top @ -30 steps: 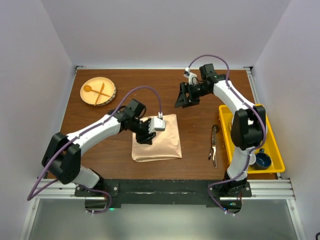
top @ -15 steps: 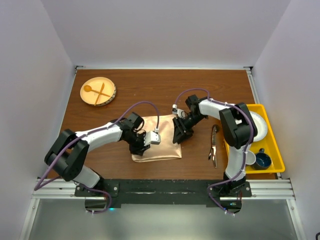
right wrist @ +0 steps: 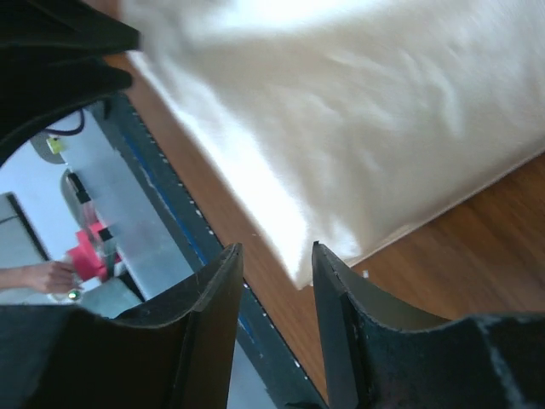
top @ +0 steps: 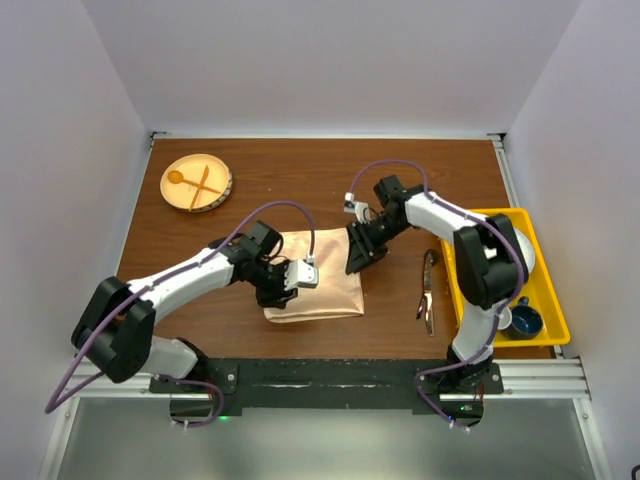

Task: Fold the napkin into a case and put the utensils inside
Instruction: Smooth out the lower triangle-folded napkin at the center of the board.

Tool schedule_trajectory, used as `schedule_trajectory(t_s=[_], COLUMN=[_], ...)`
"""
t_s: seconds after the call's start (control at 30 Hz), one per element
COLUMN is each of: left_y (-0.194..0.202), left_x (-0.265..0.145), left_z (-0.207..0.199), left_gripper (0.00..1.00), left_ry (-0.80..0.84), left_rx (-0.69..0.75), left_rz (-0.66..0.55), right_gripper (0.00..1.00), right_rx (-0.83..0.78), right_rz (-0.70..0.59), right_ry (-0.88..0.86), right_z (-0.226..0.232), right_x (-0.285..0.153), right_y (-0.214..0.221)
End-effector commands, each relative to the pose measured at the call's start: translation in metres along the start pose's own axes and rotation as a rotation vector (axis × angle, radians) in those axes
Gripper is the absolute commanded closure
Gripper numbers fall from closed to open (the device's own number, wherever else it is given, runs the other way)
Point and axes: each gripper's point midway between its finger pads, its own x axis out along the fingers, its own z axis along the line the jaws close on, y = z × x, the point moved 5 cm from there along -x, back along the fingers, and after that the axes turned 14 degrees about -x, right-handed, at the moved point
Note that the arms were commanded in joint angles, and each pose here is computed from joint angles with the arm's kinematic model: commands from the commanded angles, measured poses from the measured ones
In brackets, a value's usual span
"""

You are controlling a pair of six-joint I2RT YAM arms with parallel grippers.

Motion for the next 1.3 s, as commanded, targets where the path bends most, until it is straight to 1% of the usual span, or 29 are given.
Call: schedule_trajectory(t_s=[0.0, 0.1, 0.17, 0.2, 0.3, 0.43, 0.47, 0.57, 0.7, 0.8, 0.83, 0.9, 0.93, 0.97, 1.0, 1.03, 1.07, 1.1, 1.13, 1.17, 1.2, 1.23, 1.27], left_y=[-0.024, -0.022, -0.025, -0.018, -0.007, 0.012, 0.017, 0.031, 0.047, 0.049, 0.048, 0.036, 0.029, 0.013, 0.005, -0.005, -0.025, -0.032, -0.051, -0.060, -0.062, -0.080, -0.088], left_x=[-0.015, -0.008, -0.004, 0.000, 0.009, 0.018, 0.020, 0.021, 0.019, 0.014, 0.010, 0.001, -0.007, -0.015, -0.024, -0.032, -0.045, -0.055, -0.070, -0.078, -0.088, -0.106, -0.116], left_z=[-0.010, -0.015, -0.018, -0.019, -0.021, -0.017, -0.017, -0.019, -0.021, -0.024, -0.026, -0.025, -0.027, -0.026, -0.022, -0.020, -0.015, -0.004, 0.005, 0.010, 0.027, 0.039, 0.047], left_gripper=[0.57, 0.61, 0.64, 0.65, 0.69, 0.73, 0.74, 0.75, 0.76, 0.74, 0.70, 0.64, 0.58, 0.55, 0.52, 0.45, 0.40, 0.36, 0.21, 0.16, 0.07, 0.00, 0.00], left_ry=[0.038, 0.043, 0.025, 0.012, -0.015, -0.039, -0.036, -0.035, -0.021, -0.004, 0.005, 0.019, 0.017, 0.022, 0.008, -0.011, -0.028, -0.056, -0.088, -0.089, -0.121, -0.156, -0.161], left_rx=[0.003, 0.026, 0.062, 0.063, 0.083, 0.072, 0.079, 0.096, 0.101, 0.121, 0.137, 0.144, 0.155, 0.169, 0.157, 0.137, 0.133, 0.089, 0.048, 0.019, -0.051, -0.097, -0.127], left_rz=[-0.082, -0.078, -0.089, -0.070, -0.037, 0.029, 0.051, 0.092, 0.122, 0.118, 0.112, 0.056, 0.026, -0.032, -0.068, -0.111, -0.178, -0.219, -0.286, -0.331, -0.365, -0.442, -0.490], right_gripper=[0.57, 0.59, 0.62, 0.67, 0.75, 0.81, 0.82, 0.82, 0.82, 0.82, 0.82, 0.81, 0.80, 0.75, 0.72, 0.67, 0.63, 0.51, 0.45, 0.40, 0.34, 0.33, 0.32], right_rx=[-0.266, -0.278, -0.251, -0.249, -0.239, -0.189, -0.173, -0.133, -0.095, -0.088, -0.096, -0.144, -0.170, -0.194, -0.243, -0.259, -0.256, -0.265, -0.262, -0.246, -0.279, -0.297, -0.318], right_rz=[-0.049, 0.000, 0.007, 0.017, 0.043, 0.126, 0.156, 0.194, 0.199, 0.200, 0.193, 0.147, 0.115, 0.083, 0.014, -0.025, -0.077, -0.147, -0.187, -0.234, -0.294, -0.328, -0.363], right_ry=[-0.085, -0.119, -0.139, -0.147, -0.162, -0.165, -0.159, -0.116, -0.056, -0.055, -0.065, -0.072, -0.076, -0.071, -0.054, -0.041, -0.015, 0.015, 0.045, 0.108, 0.154, 0.208, 0.262], right_z=[0.058, 0.064, 0.064, 0.065, 0.067, 0.056, 0.049, 0.032, 0.013, 0.013, 0.017, 0.031, 0.038, 0.044, 0.057, 0.061, 0.059, 0.062, 0.058, 0.046, 0.045, 0.042, 0.038], right_x=[-0.013, 0.004, 0.014, 0.019, 0.033, 0.048, 0.052, 0.057, 0.057, 0.054, 0.051, 0.038, 0.031, 0.023, 0.008, -0.001, -0.014, -0.029, -0.040, -0.057, -0.075, -0.088, -0.102], right_y=[-0.020, -0.008, -0.003, 0.000, 0.005, 0.026, 0.033, 0.048, 0.052, 0.051, 0.049, 0.037, 0.029, 0.021, 0.003, -0.006, -0.016, -0.033, -0.042, -0.052, -0.071, -0.081, -0.090])
